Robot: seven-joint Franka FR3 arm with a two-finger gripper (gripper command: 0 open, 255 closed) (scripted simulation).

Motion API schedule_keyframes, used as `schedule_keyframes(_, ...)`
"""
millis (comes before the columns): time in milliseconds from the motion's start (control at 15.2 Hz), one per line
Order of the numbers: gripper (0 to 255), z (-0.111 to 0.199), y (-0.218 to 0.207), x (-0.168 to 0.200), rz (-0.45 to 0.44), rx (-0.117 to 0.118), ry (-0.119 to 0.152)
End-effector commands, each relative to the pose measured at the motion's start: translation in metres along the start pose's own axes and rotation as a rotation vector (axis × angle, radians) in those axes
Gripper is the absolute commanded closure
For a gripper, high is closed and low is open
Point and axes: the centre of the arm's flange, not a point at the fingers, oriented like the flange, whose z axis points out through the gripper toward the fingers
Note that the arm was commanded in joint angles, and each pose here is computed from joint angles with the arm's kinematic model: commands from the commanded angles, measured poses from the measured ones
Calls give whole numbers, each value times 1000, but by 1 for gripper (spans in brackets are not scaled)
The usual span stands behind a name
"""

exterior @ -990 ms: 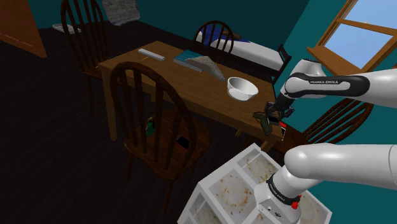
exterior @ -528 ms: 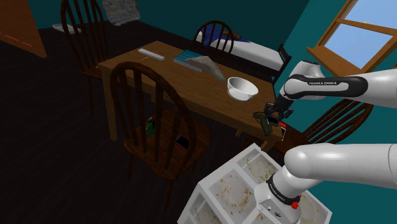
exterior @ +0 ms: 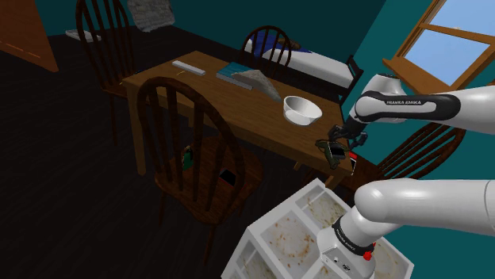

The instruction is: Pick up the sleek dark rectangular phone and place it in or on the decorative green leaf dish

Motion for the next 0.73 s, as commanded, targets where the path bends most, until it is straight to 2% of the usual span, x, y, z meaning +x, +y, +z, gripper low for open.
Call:
schedule_keyframes(0,0,-20,0,0,0,0,-1)
schedule_keyframes(132,0,-44,0,0,0,0,-1)
schedule_keyframes(660,0,-44,0,0,0,0,-1)
